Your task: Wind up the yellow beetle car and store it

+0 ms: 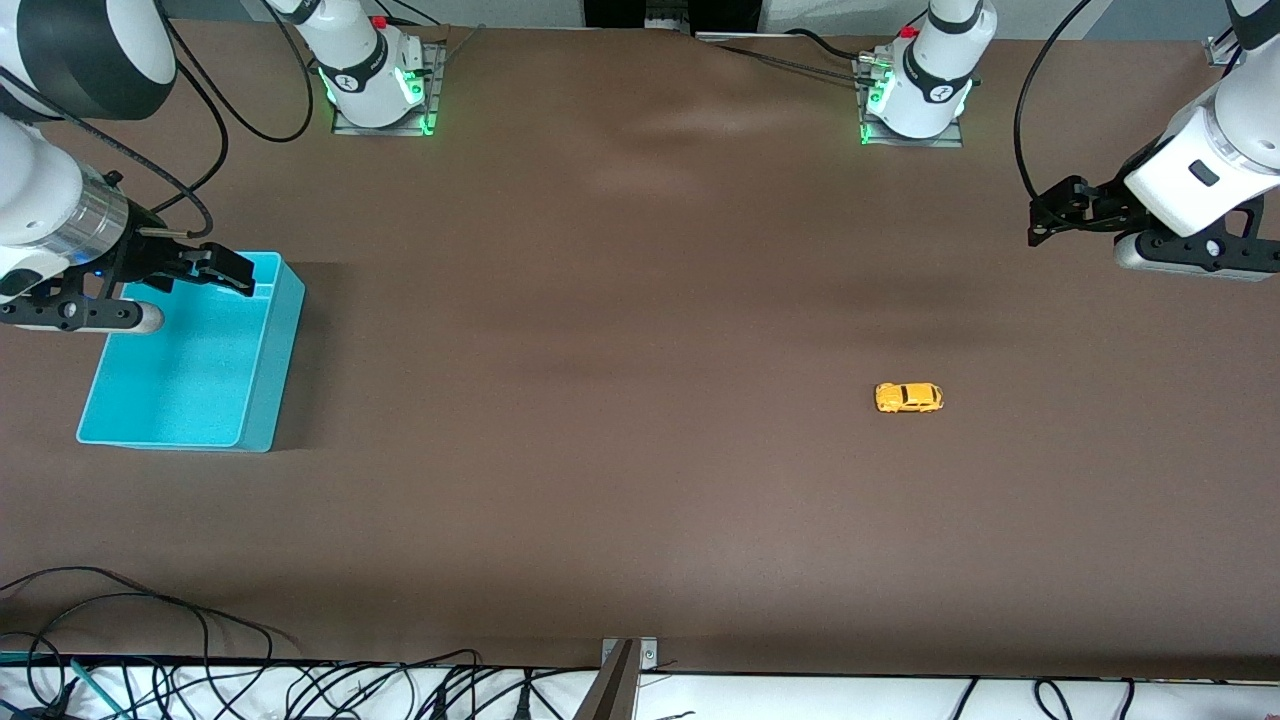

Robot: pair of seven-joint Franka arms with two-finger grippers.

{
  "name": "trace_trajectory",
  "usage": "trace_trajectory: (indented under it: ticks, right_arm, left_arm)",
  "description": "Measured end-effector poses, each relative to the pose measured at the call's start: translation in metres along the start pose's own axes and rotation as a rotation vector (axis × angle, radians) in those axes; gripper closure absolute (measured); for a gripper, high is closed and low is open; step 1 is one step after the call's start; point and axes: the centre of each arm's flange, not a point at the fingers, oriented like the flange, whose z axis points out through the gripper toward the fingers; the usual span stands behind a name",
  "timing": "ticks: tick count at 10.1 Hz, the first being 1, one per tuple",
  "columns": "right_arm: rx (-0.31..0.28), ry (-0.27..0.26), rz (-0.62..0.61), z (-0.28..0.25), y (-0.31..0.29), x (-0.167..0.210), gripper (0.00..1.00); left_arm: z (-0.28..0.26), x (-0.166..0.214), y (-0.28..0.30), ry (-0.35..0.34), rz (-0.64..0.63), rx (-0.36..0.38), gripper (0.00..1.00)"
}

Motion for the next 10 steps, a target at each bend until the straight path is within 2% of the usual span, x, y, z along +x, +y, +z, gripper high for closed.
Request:
trace_trajectory:
  ticks: [10]
  right_arm:
    - [0.000, -0.001, 0.000, 0.0005, 0.0000, 0.0002, 0.00]
  left_arm:
    - [0.0034, 0.0021, -0.0019, -0.006, -0.007, -0.001, 0.00]
